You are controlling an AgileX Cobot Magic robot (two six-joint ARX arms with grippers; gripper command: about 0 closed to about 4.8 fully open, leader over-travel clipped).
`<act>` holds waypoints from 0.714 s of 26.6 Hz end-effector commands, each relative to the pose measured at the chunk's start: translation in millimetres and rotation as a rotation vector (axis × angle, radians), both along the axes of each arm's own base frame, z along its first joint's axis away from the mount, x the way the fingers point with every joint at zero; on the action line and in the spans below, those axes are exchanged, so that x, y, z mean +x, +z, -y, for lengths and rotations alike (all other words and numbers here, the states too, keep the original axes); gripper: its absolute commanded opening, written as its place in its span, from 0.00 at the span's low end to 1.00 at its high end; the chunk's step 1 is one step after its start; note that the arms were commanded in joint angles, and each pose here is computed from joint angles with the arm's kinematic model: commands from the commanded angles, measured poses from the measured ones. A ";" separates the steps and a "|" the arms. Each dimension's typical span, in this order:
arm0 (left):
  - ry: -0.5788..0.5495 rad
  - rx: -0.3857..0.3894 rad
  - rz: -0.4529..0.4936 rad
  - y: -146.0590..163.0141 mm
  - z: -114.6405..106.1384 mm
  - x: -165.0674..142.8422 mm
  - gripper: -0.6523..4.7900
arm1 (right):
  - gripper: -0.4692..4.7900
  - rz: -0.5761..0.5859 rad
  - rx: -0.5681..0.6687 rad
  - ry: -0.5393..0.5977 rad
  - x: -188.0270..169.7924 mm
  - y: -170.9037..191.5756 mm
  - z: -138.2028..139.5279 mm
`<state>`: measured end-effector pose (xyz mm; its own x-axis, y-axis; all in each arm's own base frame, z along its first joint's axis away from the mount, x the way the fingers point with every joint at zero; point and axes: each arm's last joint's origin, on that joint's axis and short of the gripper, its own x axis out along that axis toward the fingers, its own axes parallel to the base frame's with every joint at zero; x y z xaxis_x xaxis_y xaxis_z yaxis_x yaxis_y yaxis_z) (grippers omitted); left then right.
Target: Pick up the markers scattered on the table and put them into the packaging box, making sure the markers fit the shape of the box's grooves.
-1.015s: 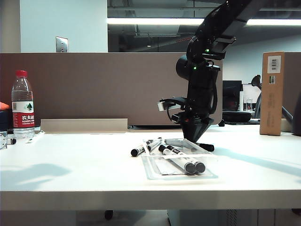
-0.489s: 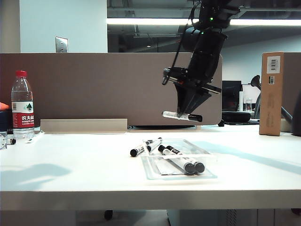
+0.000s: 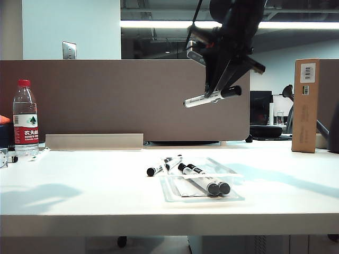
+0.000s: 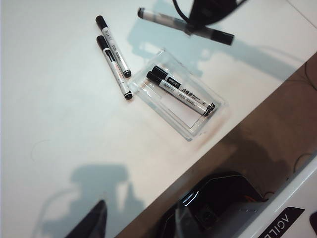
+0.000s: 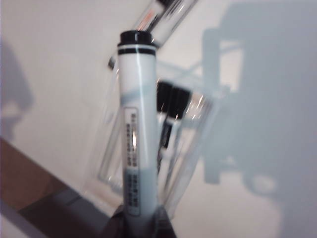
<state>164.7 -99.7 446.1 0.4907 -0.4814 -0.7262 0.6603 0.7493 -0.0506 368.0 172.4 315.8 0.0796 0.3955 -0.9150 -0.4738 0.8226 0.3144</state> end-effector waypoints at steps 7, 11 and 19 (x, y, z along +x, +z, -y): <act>-0.007 -0.001 0.006 1.2 -0.8 -1.1 0.45 | 0.08 0.050 0.210 -0.215 -58.6 -45.6 4.4; -0.025 -0.018 -0.005 1.2 -0.3 -1.7 0.45 | 0.08 0.013 0.216 -0.254 -70.4 -75.5 2.1; -0.025 -0.009 -0.020 0.0 -0.9 -2.8 0.45 | 0.08 0.036 0.279 -0.317 -79.2 -108.8 -10.3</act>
